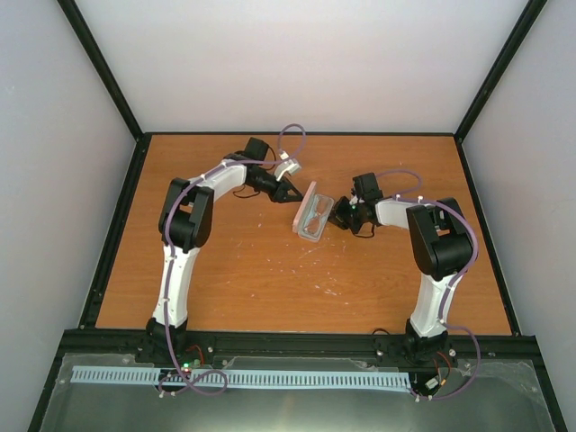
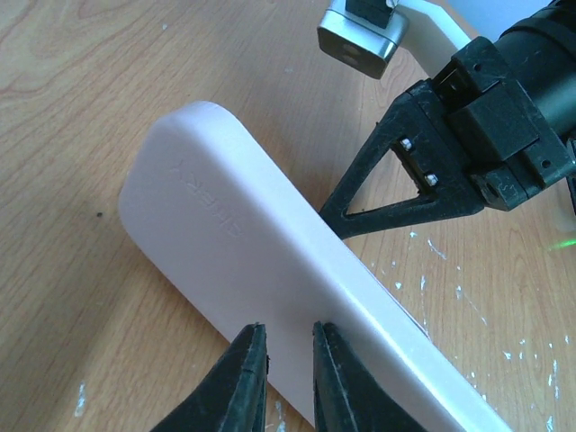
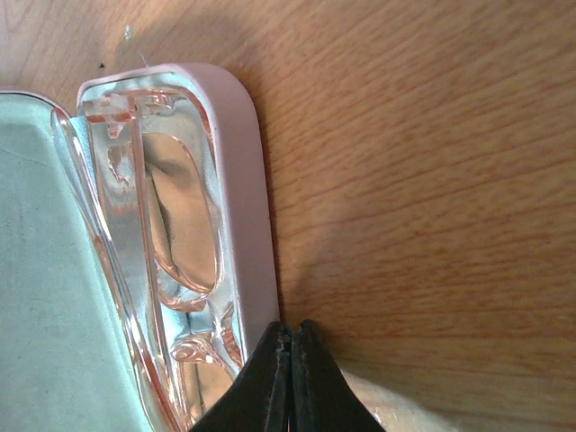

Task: Organize the sunglasses
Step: Close the sunglasses case at the center of the board.

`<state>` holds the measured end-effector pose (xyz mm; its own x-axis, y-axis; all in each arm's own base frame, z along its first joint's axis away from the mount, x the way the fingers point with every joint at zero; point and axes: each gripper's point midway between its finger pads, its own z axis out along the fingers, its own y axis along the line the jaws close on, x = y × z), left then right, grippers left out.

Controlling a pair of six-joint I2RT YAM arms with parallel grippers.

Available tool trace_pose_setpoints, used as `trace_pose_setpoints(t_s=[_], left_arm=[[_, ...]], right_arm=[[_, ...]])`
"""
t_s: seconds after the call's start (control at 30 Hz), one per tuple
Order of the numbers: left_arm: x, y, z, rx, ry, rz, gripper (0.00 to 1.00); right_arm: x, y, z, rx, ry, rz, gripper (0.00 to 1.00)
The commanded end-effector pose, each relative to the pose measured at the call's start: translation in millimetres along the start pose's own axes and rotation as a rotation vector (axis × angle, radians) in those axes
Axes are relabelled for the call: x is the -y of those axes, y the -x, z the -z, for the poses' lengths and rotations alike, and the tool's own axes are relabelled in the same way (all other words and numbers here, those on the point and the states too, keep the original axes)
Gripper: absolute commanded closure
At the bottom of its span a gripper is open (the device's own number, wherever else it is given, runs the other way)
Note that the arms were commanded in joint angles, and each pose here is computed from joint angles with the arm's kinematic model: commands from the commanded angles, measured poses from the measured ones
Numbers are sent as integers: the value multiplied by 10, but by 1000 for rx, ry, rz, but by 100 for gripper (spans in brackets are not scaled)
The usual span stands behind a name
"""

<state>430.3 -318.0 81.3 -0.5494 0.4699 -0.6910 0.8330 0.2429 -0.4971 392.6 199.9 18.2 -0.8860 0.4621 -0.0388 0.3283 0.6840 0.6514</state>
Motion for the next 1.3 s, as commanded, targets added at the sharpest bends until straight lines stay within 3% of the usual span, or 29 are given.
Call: trace_pose_setpoints(t_s=[0.0, 1.03, 1.2, 1.27], left_arm=[[141, 167, -67, 23, -38, -39, 83], [129, -209, -502, -50, -93, 16, 81], [179, 82, -229, -3, -44, -67, 78], [188, 329, 69, 65, -21, -103, 66]], right_arm=[[97, -34, -76, -13, -41, -3, 97], [-41, 5, -152, -41, 9, 10, 97], [-38, 29, 14, -20, -49, 35, 97], [-38, 45, 166, 0, -94, 62, 97]])
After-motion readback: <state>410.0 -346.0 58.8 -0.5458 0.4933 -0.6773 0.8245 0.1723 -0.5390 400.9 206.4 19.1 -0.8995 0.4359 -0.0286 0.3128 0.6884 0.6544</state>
